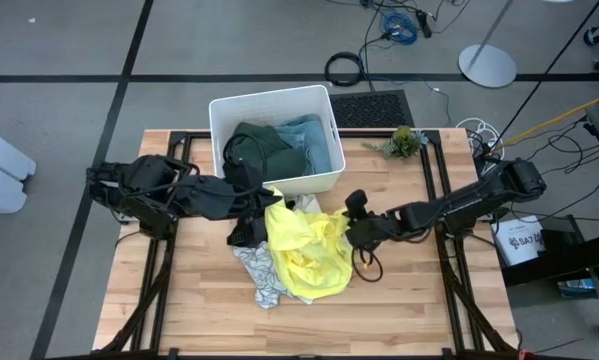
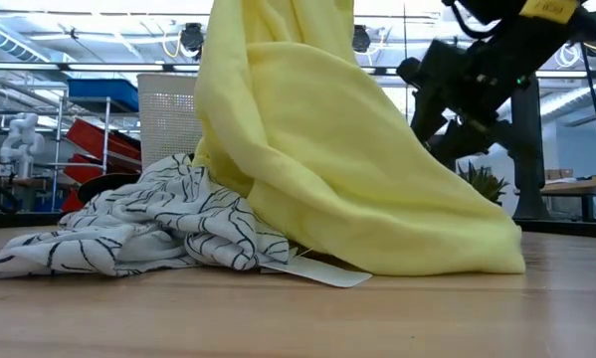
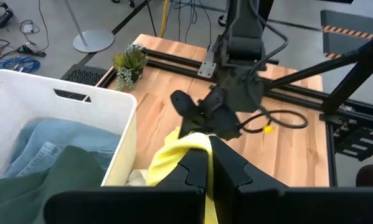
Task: Fold laundry
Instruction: Fold the yellow shirt
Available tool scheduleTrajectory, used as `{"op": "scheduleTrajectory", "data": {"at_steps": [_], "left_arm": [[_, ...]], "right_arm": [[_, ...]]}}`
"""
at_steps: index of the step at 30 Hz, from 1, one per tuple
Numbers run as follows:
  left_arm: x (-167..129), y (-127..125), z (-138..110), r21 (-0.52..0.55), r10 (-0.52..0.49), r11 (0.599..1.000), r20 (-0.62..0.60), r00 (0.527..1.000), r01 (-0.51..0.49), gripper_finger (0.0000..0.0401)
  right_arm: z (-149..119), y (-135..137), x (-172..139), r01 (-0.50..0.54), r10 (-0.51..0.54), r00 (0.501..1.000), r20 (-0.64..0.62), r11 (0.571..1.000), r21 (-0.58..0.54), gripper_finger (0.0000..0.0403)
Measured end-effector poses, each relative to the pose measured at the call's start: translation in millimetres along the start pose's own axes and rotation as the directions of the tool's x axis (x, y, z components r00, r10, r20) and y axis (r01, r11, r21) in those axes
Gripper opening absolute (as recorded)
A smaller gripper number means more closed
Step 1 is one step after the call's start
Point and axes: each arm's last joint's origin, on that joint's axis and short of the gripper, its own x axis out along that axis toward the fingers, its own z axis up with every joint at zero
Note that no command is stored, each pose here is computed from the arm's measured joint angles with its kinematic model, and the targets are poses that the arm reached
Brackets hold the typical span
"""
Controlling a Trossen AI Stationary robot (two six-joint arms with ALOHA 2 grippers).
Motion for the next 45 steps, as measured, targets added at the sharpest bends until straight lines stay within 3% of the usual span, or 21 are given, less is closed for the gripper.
{"op": "scheduleTrajectory", "data": {"at_steps": [6,11,15,23,30,33,36,41,45], "left_arm": [[1,2,-1,0.009,0.011,1.0,-0.013,1.0,-0.011,0.0009],[1,2,-1,0.024,0.012,1.0,-0.013,1.0,-0.012,0.0009],[1,2,-1,0.026,0.012,1.0,-0.015,1.0,-0.011,0.0009],[1,2,-1,0.028,0.014,1.0,-0.018,1.0,-0.013,0.0009],[7,1,-10,0.063,0.003,0.998,-0.095,0.996,0.003,0.0009],[20,-3,-22,0.099,0.009,0.995,-0.161,0.987,0.007,0.0016],[34,-6,-35,0.155,0.038,0.988,-0.215,0.976,-0.004,0.0041],[56,-9,-58,0.188,0.09,0.982,-0.295,0.951,-0.034,0.0108],[70,-6,-77,0.174,0.145,0.981,-0.371,0.917,-0.084,0.0165]], "right_arm": [[2,3,0,-0.089,0.087,0.994,0.059,0.996,0.031,0.0116],[0,-1,3,-0.089,0.081,0.995,0.052,0.983,0.161,0.002],[7,-5,-3,-0.182,0.162,0.982,0.093,0.944,0.275,0.0003],[41,-57,-73,-0.357,0.338,0.932,0.132,0.795,0.49,0.0001],[33,-89,-149,-0.337,0.527,0.849,-0.034,0.591,0.733,0.0],[24,-93,-174,-0.329,0.554,0.831,-0.046,0.558,0.762,0.0],[11,-93,-193,-0.356,0.601,0.799,-0.031,0.515,0.78,0.0],[-10,-91,-208,-0.323,0.612,0.791,0.023,0.386,0.864,0.0],[-24,-86,-209,-0.3,0.61,0.792,0.027,0.349,0.888,0.0]]}}
